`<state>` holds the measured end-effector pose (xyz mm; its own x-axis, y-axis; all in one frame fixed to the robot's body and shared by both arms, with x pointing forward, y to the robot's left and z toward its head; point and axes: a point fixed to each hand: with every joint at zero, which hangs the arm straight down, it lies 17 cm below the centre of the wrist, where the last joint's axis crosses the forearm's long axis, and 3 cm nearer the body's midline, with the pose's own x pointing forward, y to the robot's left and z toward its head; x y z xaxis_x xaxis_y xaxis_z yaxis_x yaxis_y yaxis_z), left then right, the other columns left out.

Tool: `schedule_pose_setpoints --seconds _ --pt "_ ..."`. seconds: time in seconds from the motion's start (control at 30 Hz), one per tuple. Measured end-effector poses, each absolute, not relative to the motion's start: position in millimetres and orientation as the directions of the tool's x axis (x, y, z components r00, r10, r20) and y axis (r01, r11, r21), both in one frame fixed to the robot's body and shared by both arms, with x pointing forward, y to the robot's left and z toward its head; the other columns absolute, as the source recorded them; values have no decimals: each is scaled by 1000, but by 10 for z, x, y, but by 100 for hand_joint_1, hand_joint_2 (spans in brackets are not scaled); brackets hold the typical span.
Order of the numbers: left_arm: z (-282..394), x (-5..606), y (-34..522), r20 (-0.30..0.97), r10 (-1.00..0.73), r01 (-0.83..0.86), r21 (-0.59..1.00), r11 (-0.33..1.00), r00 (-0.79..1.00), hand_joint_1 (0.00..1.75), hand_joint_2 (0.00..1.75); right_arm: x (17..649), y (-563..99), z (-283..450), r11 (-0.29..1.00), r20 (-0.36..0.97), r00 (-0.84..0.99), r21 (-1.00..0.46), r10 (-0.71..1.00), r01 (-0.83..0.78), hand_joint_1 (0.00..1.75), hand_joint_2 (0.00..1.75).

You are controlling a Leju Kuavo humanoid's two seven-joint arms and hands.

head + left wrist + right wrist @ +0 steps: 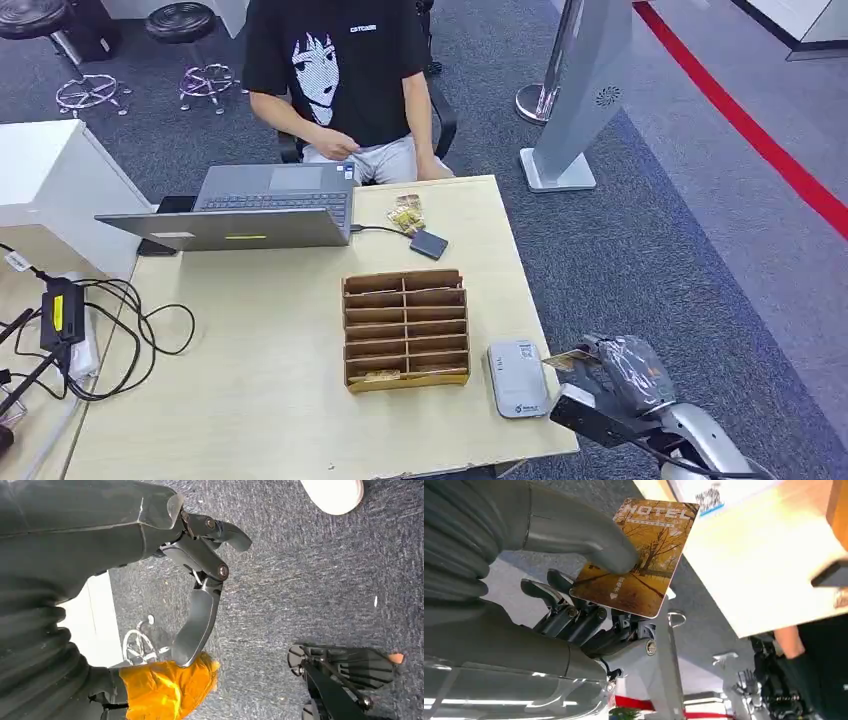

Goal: Pass the card to the sensor for recognition and then transmit it.

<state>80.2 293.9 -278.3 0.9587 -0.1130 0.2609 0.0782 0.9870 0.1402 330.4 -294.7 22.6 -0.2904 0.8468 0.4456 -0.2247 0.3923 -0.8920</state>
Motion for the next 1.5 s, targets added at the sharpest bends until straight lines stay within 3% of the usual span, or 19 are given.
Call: schedule_pose_setpoints --seconds 0.43,0.73,0.9,1.03,1.07,1.13,1.33,1.5 --pt "-2783 804 2932 260 -121 87 139 986 958 0 175 3432 -2448 4 302 401 -391 -908 829 -290 175 175" --pt "-2783 803 2944 262 -104 68 140 988 960 0 175 3526 -2421 109 232 299 -413 -951 860 -204 175 175" --pt "-2784 799 2948 261 -96 60 143 988 961 0 175 3720 -2438 577 164 156 -429 -986 890 -20 175 175" --pt "-2784 800 2943 261 -96 60 142 988 960 0 175 3763 -2430 683 157 135 -429 -987 893 17 175 175" --pt "-2784 800 2928 259 -103 68 142 988 960 0 175 4018 -2333 1356 155 55 -409 -964 911 215 175 175" --pt "-2785 798 2922 258 -105 71 141 988 960 0 175 4102 -2254 1615 177 52 -411 -946 910 271 175 175" --pt "-2783 816 2895 255 -138 106 135 985 957 0 175 4456 -1905 2211 247 73 -468 -914 881 322 175 175" --pt "-2774 874 2860 260 -189 160 128 979 947 0 175 4953 -1363 2443 272 99 -523 -925 847 266 175 175"
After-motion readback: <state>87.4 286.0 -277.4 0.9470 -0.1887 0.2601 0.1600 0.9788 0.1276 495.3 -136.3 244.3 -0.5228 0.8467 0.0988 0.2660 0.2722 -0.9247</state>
